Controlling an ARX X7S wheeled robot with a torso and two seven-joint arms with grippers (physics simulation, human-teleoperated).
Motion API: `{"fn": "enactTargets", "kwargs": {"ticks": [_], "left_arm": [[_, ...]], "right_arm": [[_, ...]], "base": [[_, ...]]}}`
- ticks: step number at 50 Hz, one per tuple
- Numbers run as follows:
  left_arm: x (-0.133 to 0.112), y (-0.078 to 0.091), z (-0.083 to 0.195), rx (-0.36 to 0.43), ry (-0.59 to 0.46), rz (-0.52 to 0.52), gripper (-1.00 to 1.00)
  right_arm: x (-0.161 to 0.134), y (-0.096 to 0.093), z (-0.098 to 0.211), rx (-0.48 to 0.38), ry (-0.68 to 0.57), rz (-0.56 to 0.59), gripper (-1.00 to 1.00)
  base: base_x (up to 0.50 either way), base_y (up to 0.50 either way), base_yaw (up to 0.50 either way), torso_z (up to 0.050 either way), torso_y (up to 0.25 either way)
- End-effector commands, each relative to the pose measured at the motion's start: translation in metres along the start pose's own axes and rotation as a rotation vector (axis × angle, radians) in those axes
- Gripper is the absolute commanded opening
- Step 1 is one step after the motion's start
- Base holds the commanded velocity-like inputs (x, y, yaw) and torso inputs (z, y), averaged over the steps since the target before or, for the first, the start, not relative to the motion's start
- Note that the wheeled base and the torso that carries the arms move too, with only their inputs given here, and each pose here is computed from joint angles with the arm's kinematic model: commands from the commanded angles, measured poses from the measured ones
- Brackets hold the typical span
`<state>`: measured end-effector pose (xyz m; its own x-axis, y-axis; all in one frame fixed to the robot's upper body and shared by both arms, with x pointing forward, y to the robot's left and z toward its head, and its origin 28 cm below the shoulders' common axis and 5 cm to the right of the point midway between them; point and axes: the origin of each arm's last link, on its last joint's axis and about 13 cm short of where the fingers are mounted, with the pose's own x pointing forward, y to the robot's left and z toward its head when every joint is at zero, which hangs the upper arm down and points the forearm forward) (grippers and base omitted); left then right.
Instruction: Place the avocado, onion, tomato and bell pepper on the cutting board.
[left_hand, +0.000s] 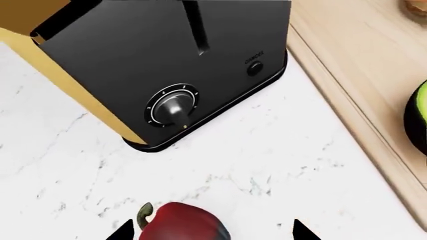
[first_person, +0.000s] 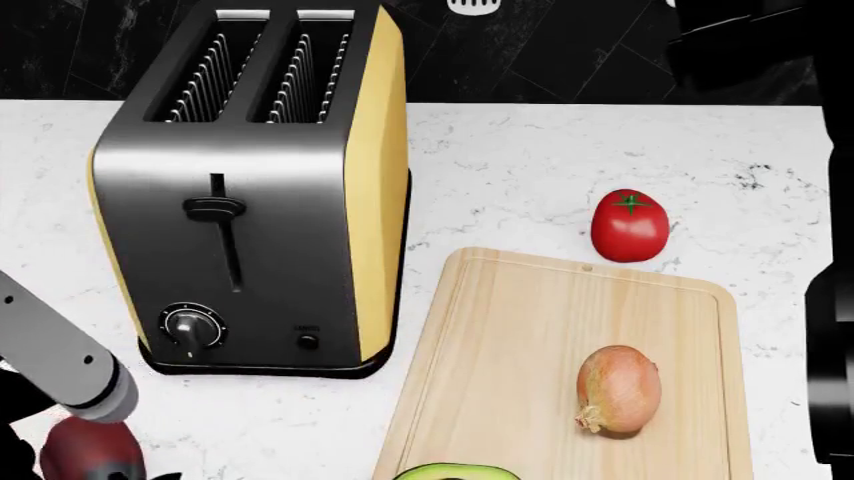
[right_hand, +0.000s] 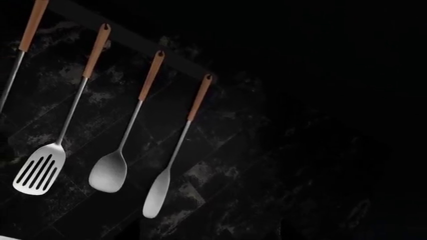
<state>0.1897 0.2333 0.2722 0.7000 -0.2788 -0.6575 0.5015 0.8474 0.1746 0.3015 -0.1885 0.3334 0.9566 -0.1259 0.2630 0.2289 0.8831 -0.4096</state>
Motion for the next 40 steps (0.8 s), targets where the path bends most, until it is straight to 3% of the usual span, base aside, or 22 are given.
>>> {"fn": "enactTargets", "kwargs": {"ticks": [1, 22, 38, 39, 40], "left_arm": [[0.0, 0.008, -0.001, 0.018, 0.011, 0.018, 1.0], [0.033, 0.013, -0.014, -0.022, 0.02, 0.006, 1.0], [0.043, 0.011, -0.029, -0.061, 0.05, -0.001, 1.0], [0.042, 0.012, -0.028, -0.061, 0.048, 0.003, -1.0], [0.041, 0.012, -0.028, -0.061, 0.044, 0.004, -1.0]], "right_arm": [[0.002, 0.001, 0.003, 0.014, -0.018, 0.004, 1.0], [-0.003, 0.0, -0.001, 0.011, -0.01, -0.003, 1.0], [-0.002, -0.003, 0.005, 0.005, -0.019, -0.009, 1.0], [-0.002, -0.003, 0.006, 0.005, -0.02, -0.007, 1.0], [-0.001, -0.003, 0.006, 0.006, -0.021, -0.008, 1.0]], "base": [[0.0, 0.0, 0.0, 0.0, 0.0], [0.0, 0.0, 0.0, 0.0, 0.0], [0.0, 0.0, 0.0, 0.0, 0.0], [0.0, 0.0, 0.0, 0.0, 0.0], [0.0, 0.0, 0.0, 0.0, 0.0]]}}
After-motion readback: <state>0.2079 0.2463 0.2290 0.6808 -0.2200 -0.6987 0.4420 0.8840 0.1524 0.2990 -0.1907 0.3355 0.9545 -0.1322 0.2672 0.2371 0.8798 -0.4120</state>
